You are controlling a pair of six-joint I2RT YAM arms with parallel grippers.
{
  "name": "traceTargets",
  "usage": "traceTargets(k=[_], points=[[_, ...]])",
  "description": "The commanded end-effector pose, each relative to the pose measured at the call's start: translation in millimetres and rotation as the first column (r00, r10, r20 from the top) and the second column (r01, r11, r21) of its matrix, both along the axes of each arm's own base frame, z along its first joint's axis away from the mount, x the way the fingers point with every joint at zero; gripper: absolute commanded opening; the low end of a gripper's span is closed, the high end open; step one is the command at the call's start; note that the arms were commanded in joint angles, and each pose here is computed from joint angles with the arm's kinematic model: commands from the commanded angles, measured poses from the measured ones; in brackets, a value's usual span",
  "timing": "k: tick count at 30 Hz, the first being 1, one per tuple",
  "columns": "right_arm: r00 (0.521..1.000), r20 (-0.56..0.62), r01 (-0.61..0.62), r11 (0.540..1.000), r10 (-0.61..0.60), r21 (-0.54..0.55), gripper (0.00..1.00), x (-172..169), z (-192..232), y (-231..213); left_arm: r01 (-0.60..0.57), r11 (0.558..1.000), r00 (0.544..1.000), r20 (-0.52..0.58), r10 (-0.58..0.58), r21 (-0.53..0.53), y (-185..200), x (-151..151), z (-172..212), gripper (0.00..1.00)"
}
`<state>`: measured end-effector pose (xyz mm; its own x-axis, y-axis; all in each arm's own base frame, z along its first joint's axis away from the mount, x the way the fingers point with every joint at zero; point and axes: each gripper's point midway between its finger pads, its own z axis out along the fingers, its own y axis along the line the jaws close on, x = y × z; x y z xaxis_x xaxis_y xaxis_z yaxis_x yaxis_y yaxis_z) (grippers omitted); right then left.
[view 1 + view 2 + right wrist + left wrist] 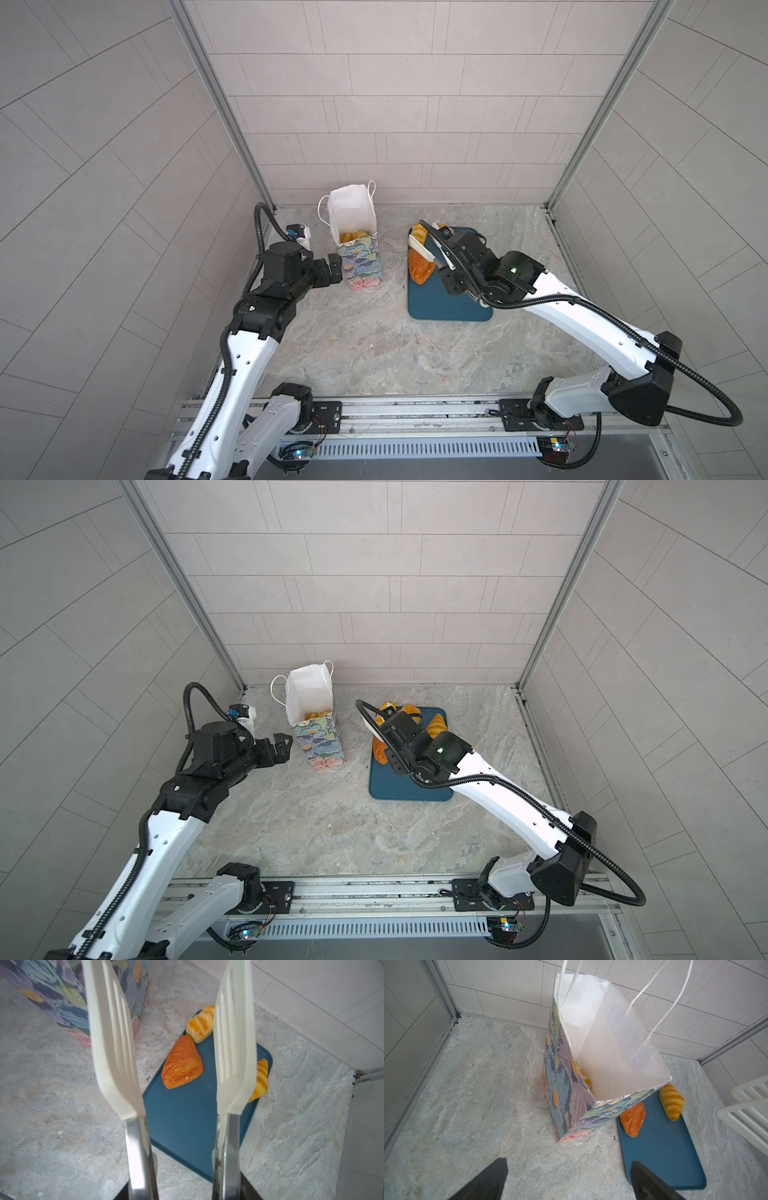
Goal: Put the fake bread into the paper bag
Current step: 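Move the empty tongs with the right gripper back to the tray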
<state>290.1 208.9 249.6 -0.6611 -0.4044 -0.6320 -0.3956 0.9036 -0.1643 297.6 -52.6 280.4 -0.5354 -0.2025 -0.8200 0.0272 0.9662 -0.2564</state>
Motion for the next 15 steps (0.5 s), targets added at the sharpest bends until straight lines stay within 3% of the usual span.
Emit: traceTargets(k=[1, 7, 15], points=[[0.997, -0.025, 0.077, 0.997, -0.077, -0.032, 0.56, -0.3, -19.4, -9.4, -0.02, 1.0, 1.0, 0.014, 0.02, 0.0, 4.2, -1.1, 5.4, 1.0], [0.98, -0.168, 0.09, 0.989, -0.109, -0.117, 0.54, -0.4, -77.2, 3.1, -0.022, 1.0, 1.0, 0.009, 0.022, -0.002, 4.4, -2.2, 3.1, 1.0], [0.973, -0.189, 0.102, 0.981, -0.133, -0.165, 0.54, 14.8, -116.5, 25.5, -0.025, 1.0, 1.0, 0.002, 0.025, 0.0, 5.4, -5.2, 0.8, 1.0]])
